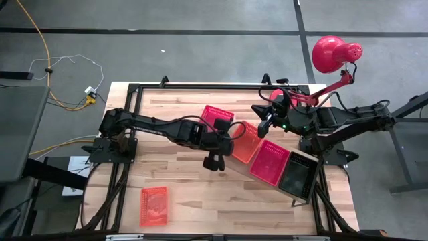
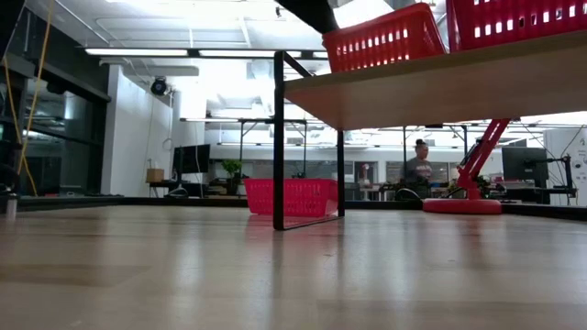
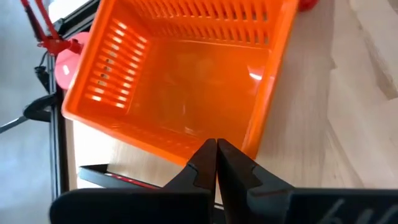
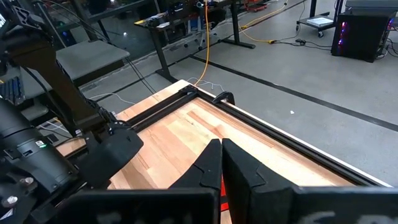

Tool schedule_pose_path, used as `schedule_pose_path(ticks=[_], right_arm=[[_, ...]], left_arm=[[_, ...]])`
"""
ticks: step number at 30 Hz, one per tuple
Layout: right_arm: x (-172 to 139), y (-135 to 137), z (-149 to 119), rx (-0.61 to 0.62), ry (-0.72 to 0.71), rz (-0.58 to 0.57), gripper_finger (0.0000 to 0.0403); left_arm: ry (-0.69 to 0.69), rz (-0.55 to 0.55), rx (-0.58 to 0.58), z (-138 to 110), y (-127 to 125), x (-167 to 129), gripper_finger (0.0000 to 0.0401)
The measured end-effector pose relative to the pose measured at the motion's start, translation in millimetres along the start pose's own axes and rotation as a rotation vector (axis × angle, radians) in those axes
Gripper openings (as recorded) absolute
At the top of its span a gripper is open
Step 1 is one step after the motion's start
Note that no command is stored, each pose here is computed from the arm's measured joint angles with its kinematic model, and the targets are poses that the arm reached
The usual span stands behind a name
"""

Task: Stack baskets on shelf by color
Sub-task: Stack the top orange bin on the orange bin on the shelf

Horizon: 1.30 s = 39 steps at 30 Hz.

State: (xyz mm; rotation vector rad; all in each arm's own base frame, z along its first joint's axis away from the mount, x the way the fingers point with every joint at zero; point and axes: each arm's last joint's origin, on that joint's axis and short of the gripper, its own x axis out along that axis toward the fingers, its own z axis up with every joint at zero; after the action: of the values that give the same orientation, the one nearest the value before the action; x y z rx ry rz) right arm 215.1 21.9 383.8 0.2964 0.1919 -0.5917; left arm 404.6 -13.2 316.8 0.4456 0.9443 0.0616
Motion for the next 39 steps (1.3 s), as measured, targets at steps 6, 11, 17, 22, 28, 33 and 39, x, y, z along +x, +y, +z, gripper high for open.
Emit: schedule_pose_path(ticks=[6,11,17,22,28,33,39], right_arm=[[0,0,0,0.000,0.000,0.000,0.0000],[0,0,0,0.000,0.000,0.000,0.0000],[0,0,0,-0.003,0.003,-0.001,0.0000],[0,0,0,-0.003,0.003,-0.002,0.0000],[0,0,0,-0.003,0.002,-0.002,0.0000],[0,0,0,-0.003,0.002,-0.002,0.0000],[0,0,0,-0.001,0.002,-0.002,0.0000]], left_arm=[[0.002,-0.006,0.003,0,-1,0,0.0000],[0.033,-0.021,0.013,-3,-2,0,0.0000],[0.028,-0.026,0.023,-2,-7,-4,0.0000],[0.022,-0.032,0.037,0,-11,-5,0.0000],[0.014,-0.040,0.091,2,-18,-7,0.0000],[0.005,-0.048,0.133,4,-25,-10,0.0000],[-0.018,-0.055,0.162,7,-31,-18,0.0000]])
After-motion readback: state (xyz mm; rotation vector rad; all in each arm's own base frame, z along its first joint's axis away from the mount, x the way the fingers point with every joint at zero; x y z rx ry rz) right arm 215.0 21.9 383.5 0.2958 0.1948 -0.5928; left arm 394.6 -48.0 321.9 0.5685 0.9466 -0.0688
